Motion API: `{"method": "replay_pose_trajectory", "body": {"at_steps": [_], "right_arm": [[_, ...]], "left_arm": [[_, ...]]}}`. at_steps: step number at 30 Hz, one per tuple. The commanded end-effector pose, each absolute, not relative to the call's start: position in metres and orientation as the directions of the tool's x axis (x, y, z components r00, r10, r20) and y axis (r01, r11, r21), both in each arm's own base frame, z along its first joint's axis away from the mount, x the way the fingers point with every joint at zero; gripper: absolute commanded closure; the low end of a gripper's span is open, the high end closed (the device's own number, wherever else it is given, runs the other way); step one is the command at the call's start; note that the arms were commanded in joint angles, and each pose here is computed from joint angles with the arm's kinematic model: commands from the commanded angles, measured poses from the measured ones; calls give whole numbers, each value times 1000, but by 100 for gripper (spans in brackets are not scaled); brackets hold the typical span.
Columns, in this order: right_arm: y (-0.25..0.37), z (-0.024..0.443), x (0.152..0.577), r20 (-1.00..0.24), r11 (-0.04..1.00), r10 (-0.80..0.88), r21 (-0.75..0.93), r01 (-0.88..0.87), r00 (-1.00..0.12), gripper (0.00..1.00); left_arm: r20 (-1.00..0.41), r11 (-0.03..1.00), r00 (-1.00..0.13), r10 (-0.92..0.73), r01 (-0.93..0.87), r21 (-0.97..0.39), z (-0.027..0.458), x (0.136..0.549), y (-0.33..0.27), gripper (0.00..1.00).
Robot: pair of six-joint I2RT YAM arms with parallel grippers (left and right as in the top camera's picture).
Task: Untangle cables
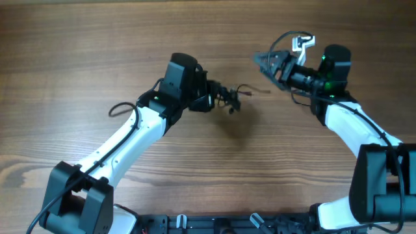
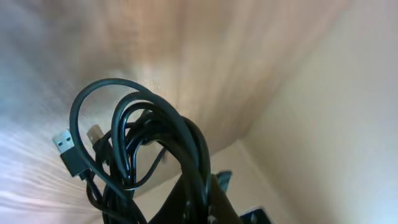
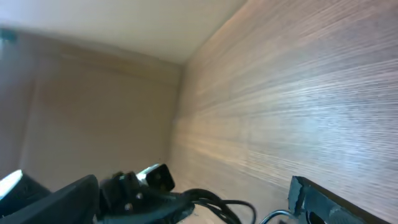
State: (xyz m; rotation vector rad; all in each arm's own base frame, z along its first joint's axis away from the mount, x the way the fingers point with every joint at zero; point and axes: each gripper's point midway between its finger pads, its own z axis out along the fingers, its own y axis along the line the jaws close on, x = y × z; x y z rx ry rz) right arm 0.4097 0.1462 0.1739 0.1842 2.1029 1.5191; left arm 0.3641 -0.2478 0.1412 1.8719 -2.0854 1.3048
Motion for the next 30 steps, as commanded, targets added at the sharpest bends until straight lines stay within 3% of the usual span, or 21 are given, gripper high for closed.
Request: {"method": "replay_pose_trajectory", "body": {"at_steps": [1, 2, 5, 8, 12, 17, 18, 19, 20, 22, 23, 24, 26, 28, 30], "right_arm": [[160, 182, 394, -580, 405, 222, 786, -467, -784, 0], [165, 182, 388, -613, 391, 181, 762, -515, -769, 0], [186, 193, 347, -710, 192, 21, 694, -694, -704, 0], [187, 195, 343, -759, 166, 1, 643, -748, -651, 0], [208, 180, 353, -821, 273, -48, 537, -798, -569, 0], [261, 144, 369, -883, 530, -234, 236, -815, -408, 0], [265, 142, 370, -882, 554, -245, 213, -805, -402, 5], [264, 138, 375, -878, 603, -256, 181, -777, -403, 18], [258, 133, 385, -872, 676, -259, 143, -723, -415, 34], [253, 132, 390, -869, 711, -252, 132, -691, -425, 79], [255, 132, 387, -859, 708, -216, 189, -680, -463, 96], [257, 133, 385, -846, 703, -175, 250, -665, -503, 96], [264, 140, 372, -796, 623, -93, 421, -659, -598, 96], [266, 152, 354, -732, 480, -58, 576, -662, -679, 96], [260, 160, 346, -671, 395, -34, 672, -627, -741, 96]], "left_arm": [[597, -240, -91, -797, -859, -452, 138, 368, -239, 96], [598, -241, -91, -797, -859, -452, 138, 368, -239, 96], [598, -265, -68, -799, -852, -451, 138, 375, -229, 96], [613, -301, -37, -790, -846, -439, 139, 384, -212, 96], [666, -335, -17, -745, -855, -396, 143, 391, -195, 96], [730, -290, -61, -680, -893, -345, 150, 379, -208, 96], [736, -285, -65, -674, -896, -340, 151, 378, -210, 96], [743, -279, -70, -666, -900, -335, 152, 376, -212, 96], [753, -269, -78, -654, -906, -327, 153, 374, -214, 96], [773, -245, -95, -627, -918, -311, 156, 368, -220, 96], [758, -218, -135, -639, -913, -346, 156, 369, -219, 96], [737, -186, -181, -652, -904, -386, 156, 369, -219, 93], [587, -38, -372, -719, -822, -568, 152, 377, -210, 65], [254, 276, -691, -677, -558, -783, 155, 385, -200, 31], [-67, 501, -874, -481, -211, -839, 160, 383, -200, 27]]}}
